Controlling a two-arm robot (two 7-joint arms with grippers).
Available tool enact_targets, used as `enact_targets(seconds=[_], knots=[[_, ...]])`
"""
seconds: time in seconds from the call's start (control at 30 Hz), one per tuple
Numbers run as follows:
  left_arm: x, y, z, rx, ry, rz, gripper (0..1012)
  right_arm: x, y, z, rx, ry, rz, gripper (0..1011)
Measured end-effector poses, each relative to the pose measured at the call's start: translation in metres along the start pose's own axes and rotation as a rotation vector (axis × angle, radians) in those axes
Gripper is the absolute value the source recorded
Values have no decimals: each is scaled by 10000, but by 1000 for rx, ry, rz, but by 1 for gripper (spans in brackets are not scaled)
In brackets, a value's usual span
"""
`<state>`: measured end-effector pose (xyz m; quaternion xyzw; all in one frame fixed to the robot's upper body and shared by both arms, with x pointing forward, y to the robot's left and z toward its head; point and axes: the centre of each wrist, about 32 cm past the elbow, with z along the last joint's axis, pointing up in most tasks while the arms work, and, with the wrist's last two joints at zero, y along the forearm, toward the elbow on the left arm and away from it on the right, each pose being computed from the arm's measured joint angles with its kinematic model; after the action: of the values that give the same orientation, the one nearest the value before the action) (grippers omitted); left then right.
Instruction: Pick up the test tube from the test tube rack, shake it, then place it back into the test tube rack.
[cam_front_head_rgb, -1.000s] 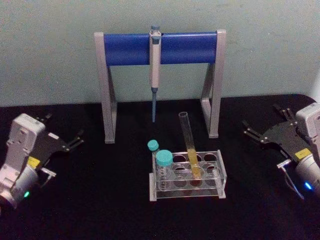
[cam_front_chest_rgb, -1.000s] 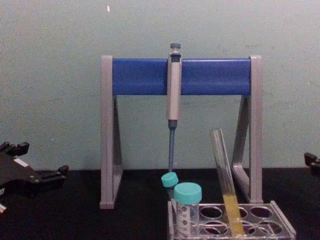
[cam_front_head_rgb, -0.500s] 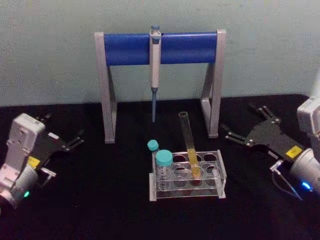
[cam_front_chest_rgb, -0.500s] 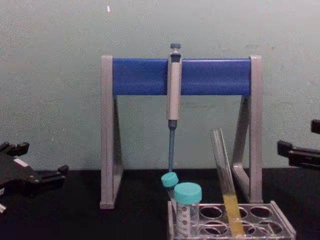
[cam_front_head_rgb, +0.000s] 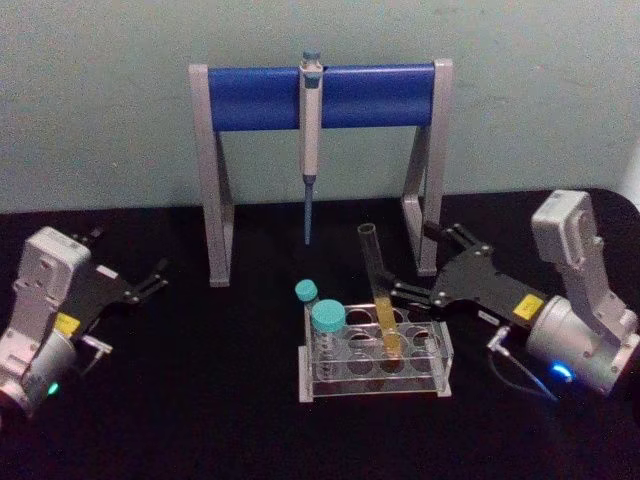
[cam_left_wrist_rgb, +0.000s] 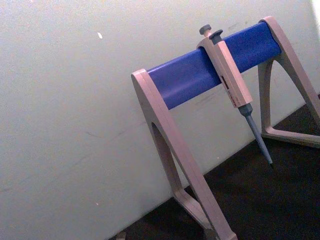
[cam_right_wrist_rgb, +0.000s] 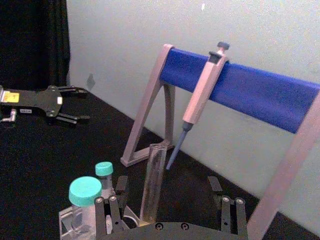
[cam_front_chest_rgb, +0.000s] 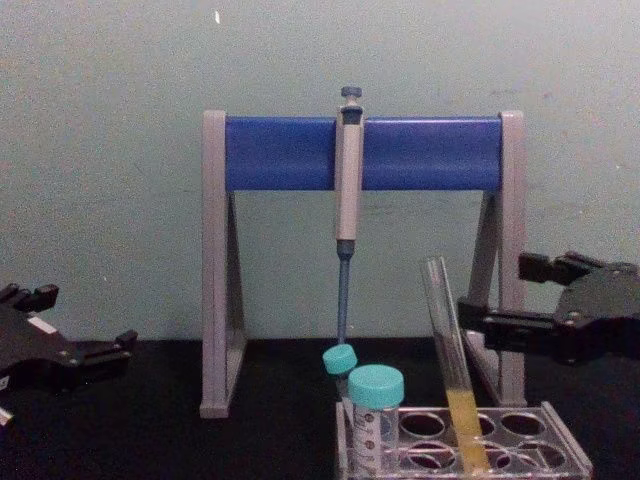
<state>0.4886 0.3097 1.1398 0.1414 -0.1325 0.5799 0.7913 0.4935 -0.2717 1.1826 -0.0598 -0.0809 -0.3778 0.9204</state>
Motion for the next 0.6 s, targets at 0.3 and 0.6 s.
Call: enact_targets(seconds=[0.3,0.6], knots=[[0,0,0,0,0,0,1001,-24,183,10,-56,48,31,1000],[0,0,-1,0,0,0,1001,-21,303,-5,-96,60,40,1000]])
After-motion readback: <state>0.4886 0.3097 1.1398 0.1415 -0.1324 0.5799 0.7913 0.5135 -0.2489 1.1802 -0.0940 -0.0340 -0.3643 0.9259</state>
